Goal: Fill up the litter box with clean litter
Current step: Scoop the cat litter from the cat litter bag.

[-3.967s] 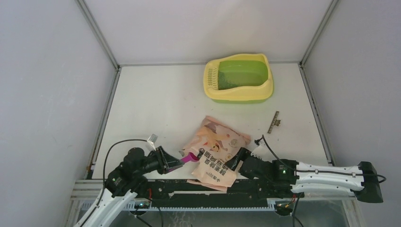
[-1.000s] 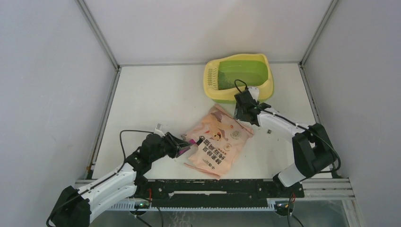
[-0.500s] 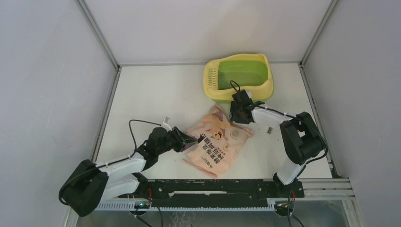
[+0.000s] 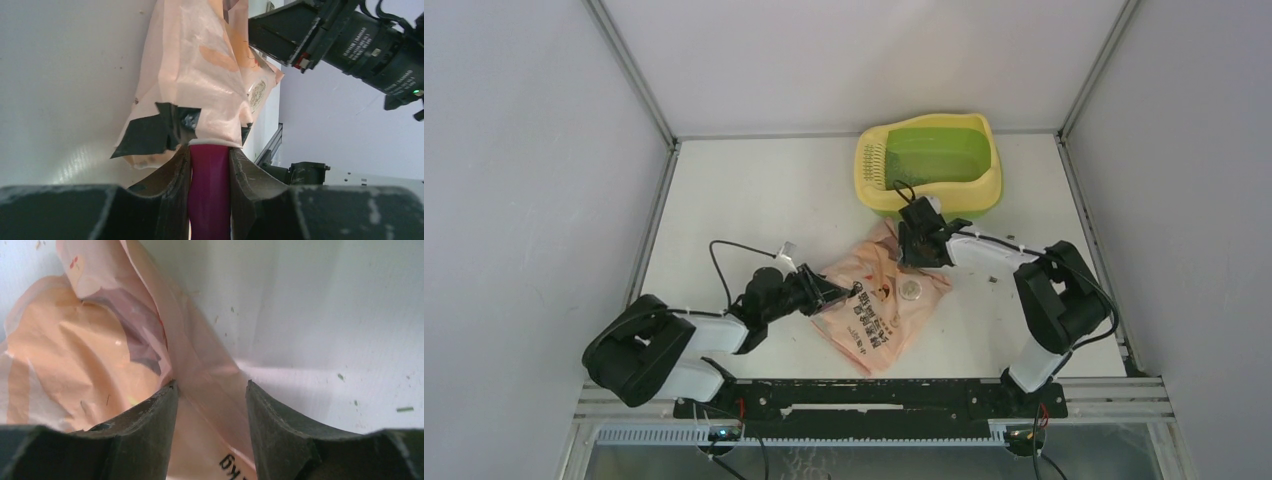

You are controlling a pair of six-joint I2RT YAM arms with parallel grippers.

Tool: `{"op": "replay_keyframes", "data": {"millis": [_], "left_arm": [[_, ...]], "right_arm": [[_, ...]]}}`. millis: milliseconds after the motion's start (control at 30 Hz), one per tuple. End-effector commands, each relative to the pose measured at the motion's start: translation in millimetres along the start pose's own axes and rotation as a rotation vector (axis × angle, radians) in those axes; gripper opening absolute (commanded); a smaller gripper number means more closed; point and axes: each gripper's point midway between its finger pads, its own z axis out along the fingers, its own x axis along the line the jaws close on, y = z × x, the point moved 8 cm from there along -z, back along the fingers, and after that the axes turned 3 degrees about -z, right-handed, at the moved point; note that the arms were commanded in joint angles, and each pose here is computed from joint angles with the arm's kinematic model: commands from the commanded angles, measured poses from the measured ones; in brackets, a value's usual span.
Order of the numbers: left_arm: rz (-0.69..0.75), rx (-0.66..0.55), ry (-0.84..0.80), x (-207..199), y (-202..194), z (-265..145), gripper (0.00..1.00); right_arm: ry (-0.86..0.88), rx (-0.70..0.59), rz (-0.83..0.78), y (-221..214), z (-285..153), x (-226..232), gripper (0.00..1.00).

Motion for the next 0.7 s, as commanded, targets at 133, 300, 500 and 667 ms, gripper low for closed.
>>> {"op": "replay_keyframes", "data": {"millis": [133,300,500,667], "left_arm": [[0.014,0.049,-0.183,6,-16,-11,0.01],[-0.019,0.124,-0.231,10,-29,-6,0.01],[0.021,0.131,-0.274,-2,-33,-1,0.01],[0.046,0.164,-0.332,-16,-34,3,0.01]], "right_arm": [[0.014,-0.003,-0.022,-11,-72,-13,0.62],[0.069,-0.038,0.000,-19,-102,-24,0.63],[0.268,0.002,0.000,-36,-96,-10,0.62],[0.135,0.061,0.021,-48,-61,-18,0.61]]}}
